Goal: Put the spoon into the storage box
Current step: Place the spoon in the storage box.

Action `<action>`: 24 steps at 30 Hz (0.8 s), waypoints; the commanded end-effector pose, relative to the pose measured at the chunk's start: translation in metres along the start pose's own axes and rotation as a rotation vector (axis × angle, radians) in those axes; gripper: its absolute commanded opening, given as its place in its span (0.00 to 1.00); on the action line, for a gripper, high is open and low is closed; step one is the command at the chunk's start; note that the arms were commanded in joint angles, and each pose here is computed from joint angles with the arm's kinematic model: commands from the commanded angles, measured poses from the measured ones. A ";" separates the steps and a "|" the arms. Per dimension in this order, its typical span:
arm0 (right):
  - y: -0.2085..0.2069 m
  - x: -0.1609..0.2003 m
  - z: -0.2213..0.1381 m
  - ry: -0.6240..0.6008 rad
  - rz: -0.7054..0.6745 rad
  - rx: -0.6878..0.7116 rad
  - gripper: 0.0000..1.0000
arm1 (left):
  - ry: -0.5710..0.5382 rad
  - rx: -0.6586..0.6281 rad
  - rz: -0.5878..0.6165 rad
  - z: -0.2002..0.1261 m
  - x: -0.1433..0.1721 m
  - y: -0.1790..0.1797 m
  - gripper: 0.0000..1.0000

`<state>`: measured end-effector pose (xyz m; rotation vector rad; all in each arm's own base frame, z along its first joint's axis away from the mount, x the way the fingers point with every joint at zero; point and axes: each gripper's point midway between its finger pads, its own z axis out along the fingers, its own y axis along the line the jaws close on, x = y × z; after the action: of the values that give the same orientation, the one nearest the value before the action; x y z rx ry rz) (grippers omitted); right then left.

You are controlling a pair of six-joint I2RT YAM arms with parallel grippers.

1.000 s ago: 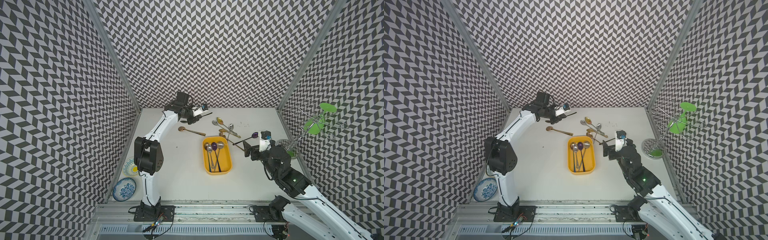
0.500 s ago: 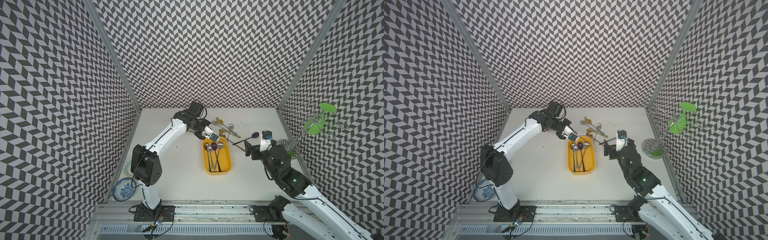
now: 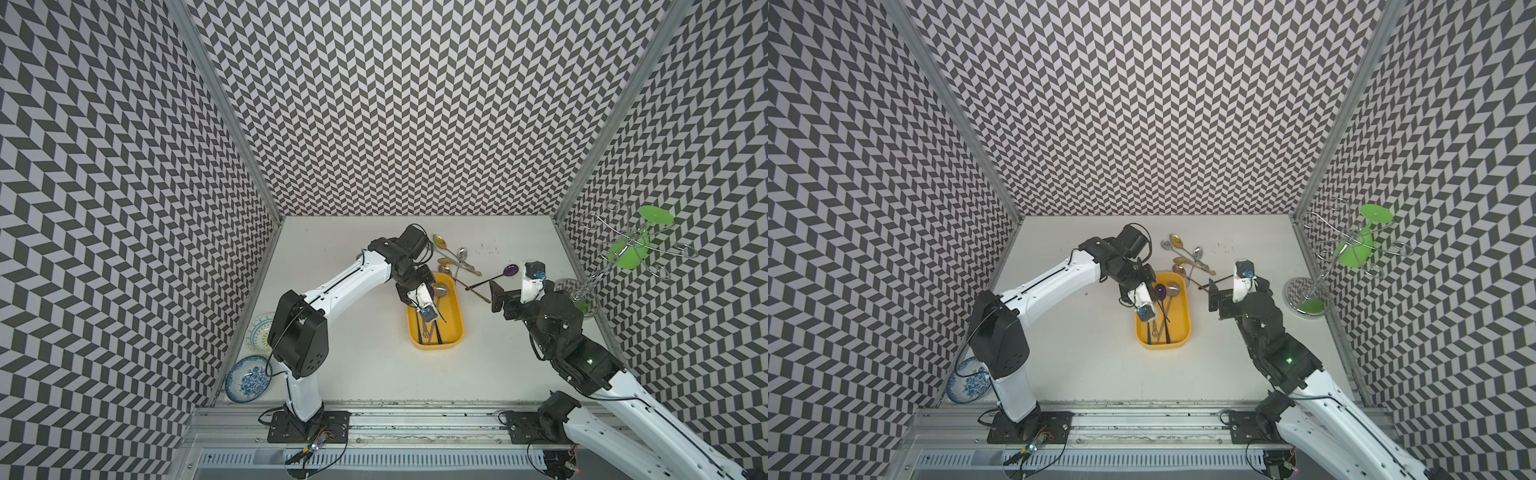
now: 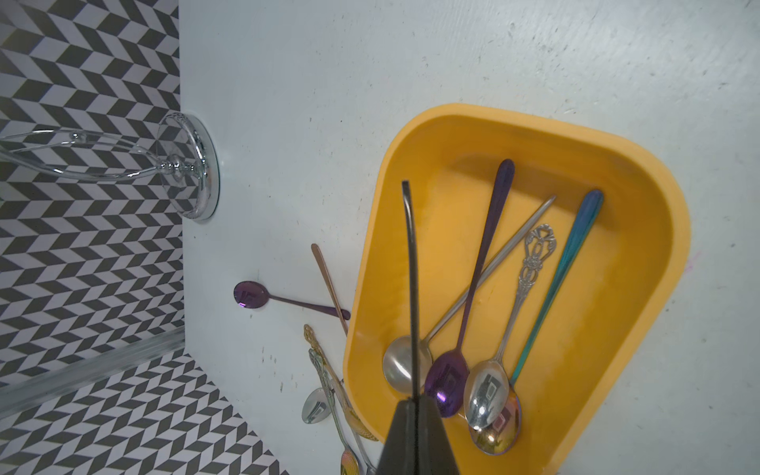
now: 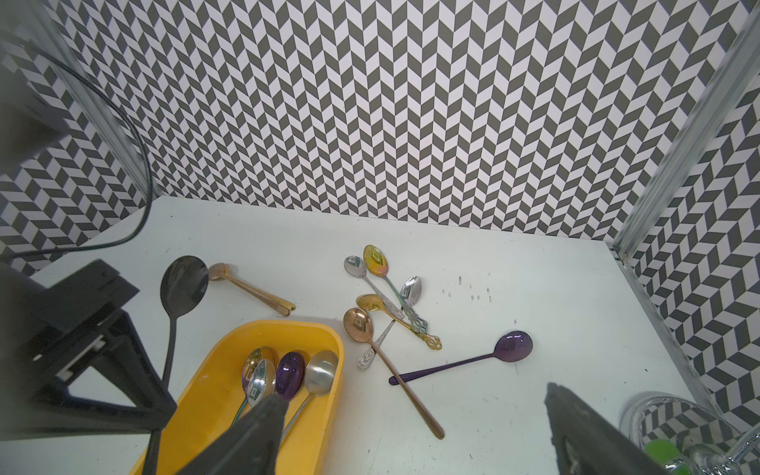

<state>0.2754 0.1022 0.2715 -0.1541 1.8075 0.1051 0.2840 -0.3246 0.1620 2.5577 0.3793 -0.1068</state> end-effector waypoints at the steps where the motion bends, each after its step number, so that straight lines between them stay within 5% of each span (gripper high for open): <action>1: 0.000 -0.010 -0.003 -0.047 0.017 0.002 1.00 | -0.010 0.057 0.251 0.009 -0.007 -0.012 0.00; 18: 0.001 -0.008 -0.001 -0.042 0.017 -0.002 1.00 | -0.004 0.128 0.326 0.046 -0.007 -0.033 0.02; 24: 0.003 -0.005 0.001 -0.033 0.012 -0.007 1.00 | -0.027 0.059 0.295 0.026 -0.023 -0.019 0.56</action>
<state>0.2756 0.1019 0.2715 -0.1524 1.8073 0.1031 0.2645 -0.3239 0.1029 2.6882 0.3493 -0.1380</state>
